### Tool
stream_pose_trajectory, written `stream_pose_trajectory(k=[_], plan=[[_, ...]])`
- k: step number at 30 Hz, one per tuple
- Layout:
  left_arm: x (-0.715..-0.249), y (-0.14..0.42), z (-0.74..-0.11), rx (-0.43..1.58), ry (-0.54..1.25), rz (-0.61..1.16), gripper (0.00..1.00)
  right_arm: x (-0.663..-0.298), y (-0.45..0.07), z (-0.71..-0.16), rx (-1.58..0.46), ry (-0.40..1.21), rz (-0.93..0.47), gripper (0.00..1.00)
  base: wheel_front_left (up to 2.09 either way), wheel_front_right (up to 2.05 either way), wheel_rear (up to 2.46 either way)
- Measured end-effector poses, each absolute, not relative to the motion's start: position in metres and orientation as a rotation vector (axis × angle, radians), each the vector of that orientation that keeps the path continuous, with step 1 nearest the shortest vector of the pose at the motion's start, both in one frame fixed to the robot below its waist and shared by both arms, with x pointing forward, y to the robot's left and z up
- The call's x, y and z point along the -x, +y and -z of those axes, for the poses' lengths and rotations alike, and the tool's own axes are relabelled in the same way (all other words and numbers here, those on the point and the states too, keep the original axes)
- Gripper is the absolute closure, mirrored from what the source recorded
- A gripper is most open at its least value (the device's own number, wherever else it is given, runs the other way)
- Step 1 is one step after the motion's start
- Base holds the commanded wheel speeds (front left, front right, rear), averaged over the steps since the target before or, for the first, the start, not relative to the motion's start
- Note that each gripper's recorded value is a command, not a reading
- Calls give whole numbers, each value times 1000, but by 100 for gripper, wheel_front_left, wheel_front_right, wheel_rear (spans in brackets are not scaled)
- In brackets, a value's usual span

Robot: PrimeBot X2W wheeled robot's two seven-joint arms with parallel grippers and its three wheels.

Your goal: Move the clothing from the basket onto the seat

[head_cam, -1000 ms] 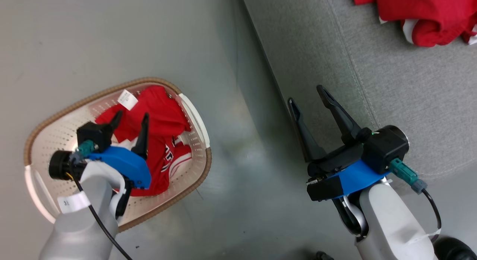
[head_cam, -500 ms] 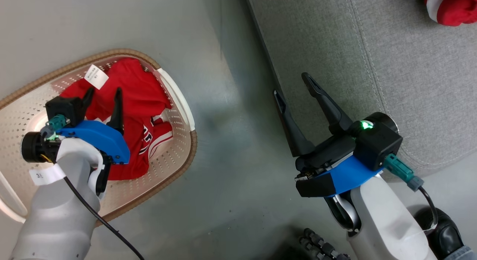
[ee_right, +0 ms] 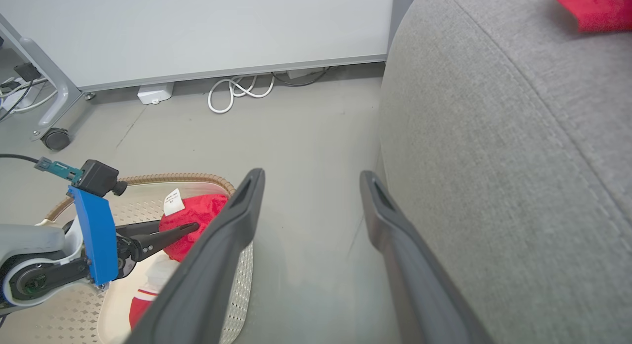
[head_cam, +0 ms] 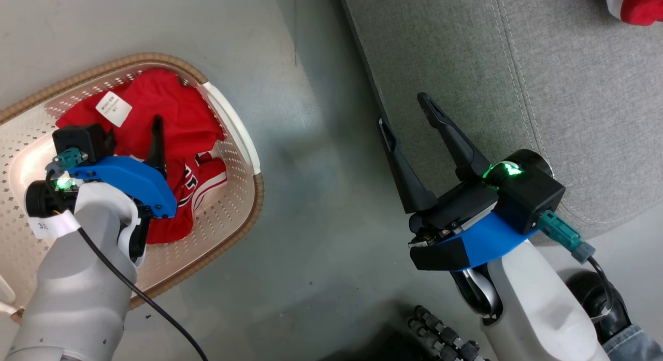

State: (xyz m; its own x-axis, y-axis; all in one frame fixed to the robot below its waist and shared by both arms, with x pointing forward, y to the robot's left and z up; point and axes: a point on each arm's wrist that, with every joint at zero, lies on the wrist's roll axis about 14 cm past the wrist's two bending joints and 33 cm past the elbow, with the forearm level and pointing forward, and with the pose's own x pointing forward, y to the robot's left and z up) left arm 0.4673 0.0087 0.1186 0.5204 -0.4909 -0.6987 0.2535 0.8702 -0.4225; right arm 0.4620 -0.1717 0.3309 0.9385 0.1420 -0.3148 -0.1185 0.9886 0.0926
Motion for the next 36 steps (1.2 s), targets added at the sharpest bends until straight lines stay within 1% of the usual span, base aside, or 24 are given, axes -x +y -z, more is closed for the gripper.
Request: stream_pose_trajectory(k=[2, 3, 4, 5, 6, 26, 36], plan=[[-464, 8, -116, 287, 943, 452, 0, -462, -172, -331, -74, 327, -132, 0, 0, 0, 0], [-463, 8, -115, 286, 947, 452, 22, -462, -172, -331, -74, 326, -133, 0, 0, 0, 0], [-463, 8, -115, 285, 948, 454, 58, -463, -172, -331, -73, 325, -133, 0, 0, 0, 0], [-464, 7, -115, 285, 947, 456, 82, -463, -172, -331, -73, 325, -132, 0, 0, 0, 0], [-465, 7, -116, 283, 946, 458, 100, -463, -172, -331, -73, 325, -132, 0, 0, 0, 0], [-467, 7, -128, 290, 930, 456, 100, -469, -166, -335, -63, 305, -154, 0, 0, 0, 0], [-470, -5, -175, 294, 840, 504, 100, -474, -162, -362, -36, 242, -169, 0, 0, 0, 0]])
